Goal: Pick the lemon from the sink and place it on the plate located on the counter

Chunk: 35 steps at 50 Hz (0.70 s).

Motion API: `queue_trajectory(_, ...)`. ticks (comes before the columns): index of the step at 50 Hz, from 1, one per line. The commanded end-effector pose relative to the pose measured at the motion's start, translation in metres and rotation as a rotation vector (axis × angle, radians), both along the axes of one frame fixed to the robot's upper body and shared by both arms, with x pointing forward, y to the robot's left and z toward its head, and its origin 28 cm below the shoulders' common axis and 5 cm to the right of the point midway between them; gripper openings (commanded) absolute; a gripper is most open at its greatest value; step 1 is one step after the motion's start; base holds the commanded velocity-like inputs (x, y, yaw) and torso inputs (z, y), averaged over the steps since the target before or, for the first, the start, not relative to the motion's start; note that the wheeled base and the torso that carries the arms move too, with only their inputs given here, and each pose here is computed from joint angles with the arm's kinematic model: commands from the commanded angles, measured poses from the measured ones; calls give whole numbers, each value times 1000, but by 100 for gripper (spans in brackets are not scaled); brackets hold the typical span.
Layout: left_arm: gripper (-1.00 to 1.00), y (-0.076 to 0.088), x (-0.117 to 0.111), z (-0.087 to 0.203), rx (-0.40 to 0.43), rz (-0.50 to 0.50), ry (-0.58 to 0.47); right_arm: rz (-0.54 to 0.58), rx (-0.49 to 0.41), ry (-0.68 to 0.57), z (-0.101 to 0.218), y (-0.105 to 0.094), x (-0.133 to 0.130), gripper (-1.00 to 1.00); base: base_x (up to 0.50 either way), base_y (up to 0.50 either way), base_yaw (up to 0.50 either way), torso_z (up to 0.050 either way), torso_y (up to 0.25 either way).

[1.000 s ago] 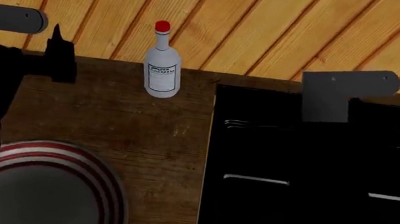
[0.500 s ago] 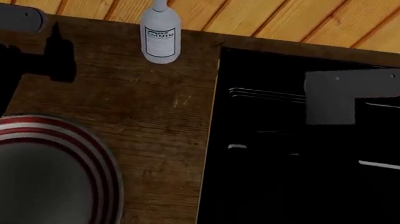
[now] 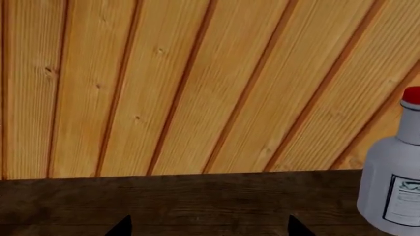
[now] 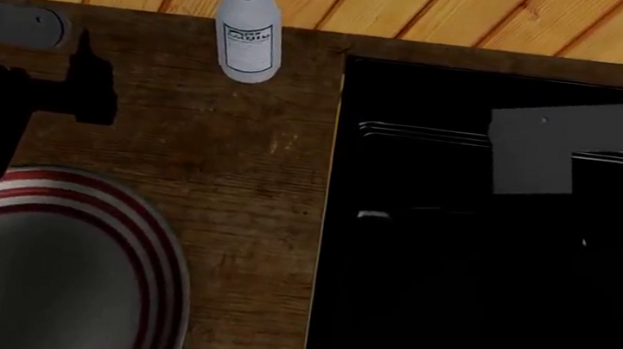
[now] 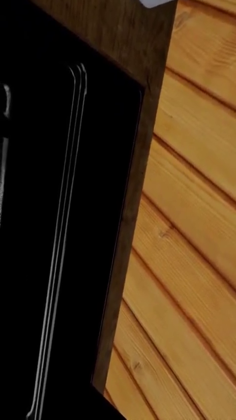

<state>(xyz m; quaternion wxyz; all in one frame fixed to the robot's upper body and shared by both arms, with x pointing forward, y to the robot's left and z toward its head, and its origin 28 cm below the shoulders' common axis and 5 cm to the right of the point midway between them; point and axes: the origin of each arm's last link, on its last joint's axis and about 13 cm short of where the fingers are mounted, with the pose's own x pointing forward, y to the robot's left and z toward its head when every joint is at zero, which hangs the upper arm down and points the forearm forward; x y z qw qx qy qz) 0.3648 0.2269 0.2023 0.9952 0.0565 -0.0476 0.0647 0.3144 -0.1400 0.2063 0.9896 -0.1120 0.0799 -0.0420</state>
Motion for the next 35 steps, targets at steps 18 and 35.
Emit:
queue_trajectory(18,100,2,-3,9,2,6,-28,-9,86,126,18,-15,-19,100,0,0,0,0,0)
queue_trajectory(35,100,2,-6,13,-2,10,-36,-1,199,318,28,-34,-20,100,0,0,0,0,0)
